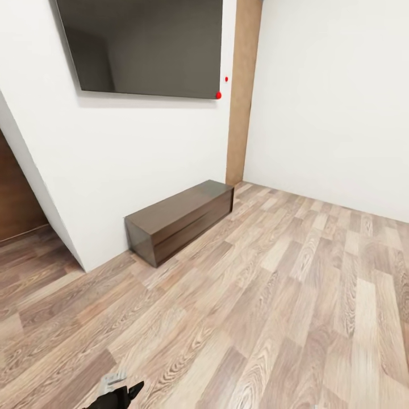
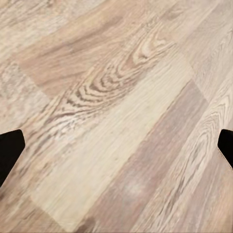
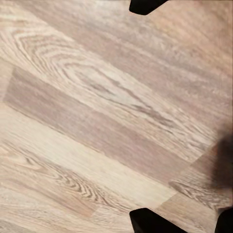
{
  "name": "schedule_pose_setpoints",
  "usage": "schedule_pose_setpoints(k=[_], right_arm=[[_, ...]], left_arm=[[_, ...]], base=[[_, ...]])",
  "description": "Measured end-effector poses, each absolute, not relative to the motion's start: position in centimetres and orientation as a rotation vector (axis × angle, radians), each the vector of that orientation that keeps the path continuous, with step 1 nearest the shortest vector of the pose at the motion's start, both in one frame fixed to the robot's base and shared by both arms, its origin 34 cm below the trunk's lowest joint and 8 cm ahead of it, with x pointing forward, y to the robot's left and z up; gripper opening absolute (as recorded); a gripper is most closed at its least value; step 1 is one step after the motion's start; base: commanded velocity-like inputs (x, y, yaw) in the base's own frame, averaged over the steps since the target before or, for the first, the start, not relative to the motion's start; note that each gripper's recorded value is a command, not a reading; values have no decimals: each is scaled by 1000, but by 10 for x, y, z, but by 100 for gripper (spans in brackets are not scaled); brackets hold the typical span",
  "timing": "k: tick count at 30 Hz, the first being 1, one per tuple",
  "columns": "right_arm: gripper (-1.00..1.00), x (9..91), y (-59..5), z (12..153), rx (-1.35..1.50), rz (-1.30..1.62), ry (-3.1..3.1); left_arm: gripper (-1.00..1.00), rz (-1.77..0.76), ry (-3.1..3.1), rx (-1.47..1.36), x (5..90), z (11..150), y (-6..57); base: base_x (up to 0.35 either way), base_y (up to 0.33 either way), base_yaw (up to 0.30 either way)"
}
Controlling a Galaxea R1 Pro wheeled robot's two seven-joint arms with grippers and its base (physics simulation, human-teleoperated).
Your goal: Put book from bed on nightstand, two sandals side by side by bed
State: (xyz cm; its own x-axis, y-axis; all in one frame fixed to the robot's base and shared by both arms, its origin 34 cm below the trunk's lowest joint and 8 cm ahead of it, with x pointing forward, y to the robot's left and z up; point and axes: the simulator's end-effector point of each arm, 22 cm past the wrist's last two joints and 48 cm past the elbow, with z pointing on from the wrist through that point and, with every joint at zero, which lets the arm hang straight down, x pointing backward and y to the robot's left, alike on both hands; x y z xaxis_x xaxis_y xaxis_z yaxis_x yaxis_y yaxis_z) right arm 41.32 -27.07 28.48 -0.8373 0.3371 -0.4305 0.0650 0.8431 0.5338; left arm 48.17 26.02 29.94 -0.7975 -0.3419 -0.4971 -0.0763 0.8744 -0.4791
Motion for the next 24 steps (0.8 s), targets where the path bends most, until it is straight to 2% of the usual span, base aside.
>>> schedule_pose_setpoints(k=[16, 24], right_arm=[[100, 413, -271, 285, 295, 698, 2496], [100, 413, -271, 285, 296, 697, 2495]], left_arm=[[100, -594, 2448, -303, 482, 299, 260], [100, -594, 2449, -303, 482, 299, 260]], base=[[314, 0, 0], [70, 0, -15]])
